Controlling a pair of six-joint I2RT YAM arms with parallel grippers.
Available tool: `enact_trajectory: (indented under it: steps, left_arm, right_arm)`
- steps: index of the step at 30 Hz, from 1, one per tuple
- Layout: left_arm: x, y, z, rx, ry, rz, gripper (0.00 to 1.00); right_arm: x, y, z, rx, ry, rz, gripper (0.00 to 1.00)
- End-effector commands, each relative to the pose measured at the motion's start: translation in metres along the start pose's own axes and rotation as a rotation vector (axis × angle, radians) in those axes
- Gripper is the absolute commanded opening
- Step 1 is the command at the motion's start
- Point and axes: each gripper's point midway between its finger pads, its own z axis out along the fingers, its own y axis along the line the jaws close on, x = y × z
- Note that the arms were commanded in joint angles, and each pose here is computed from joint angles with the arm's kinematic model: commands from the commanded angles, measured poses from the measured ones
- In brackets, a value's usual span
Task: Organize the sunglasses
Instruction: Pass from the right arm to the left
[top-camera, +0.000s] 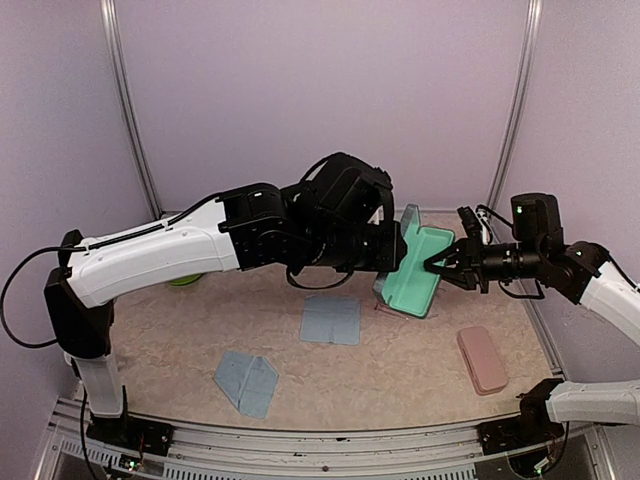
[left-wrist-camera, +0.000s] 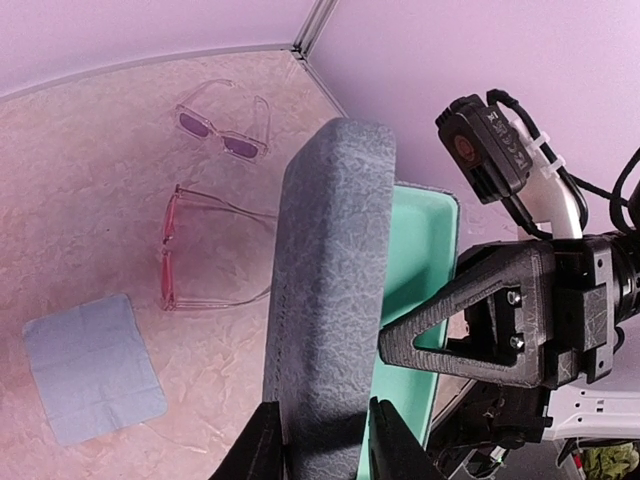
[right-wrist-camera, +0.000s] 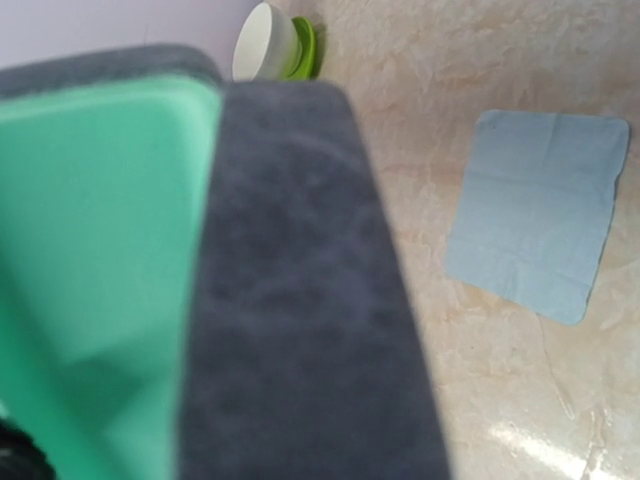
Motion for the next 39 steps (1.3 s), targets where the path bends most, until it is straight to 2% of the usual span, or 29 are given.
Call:
enact_trajectory:
  steps: [1,9,14,20,25,32,35,39]
  left_arm:
    - [0.0,0.006,0.009,-0.021,-0.003,0.021,0.27]
    - [0.002,0.003,0.015,0.005,0.009,0.041,0.14]
    - [0.002,0.002,0.017,0.01,0.009,0.048,0.13]
    - [0.001,0.006,0.016,-0.008,0.005,0.064,0.12]
    - [0.003,0.016,0.015,-0.023,0.022,0.085,0.12]
    - [-0.004,0.041,0.007,-0.07,0.022,0.12,0.12]
    - [-0.009,0.052,0.001,-0.08,0.021,0.144,0.12]
    - [-0.015,0.072,-0.006,-0.096,0.021,0.19,0.13]
  right_arm:
    - [0.001,0.009,0.001,-0.041,0.009,-0.017,0.0]
    - [0.001,0.007,0.003,-0.041,0.015,-0.017,0.0]
    - [0.0,0.007,0.004,-0.038,0.015,-0.019,0.02]
    - [-0.001,0.006,0.006,-0.032,0.016,-0.027,0.24]
    - [-0.002,0.009,0.005,-0.035,0.019,-0.047,0.35]
    - [-0.002,0.008,-0.001,-0.009,0.012,-0.079,0.71]
    - [-0.002,0.002,-0.005,0.034,0.012,-0.089,0.78]
    - [-0.002,-0.004,-0.013,0.092,0.006,-0.108,0.8]
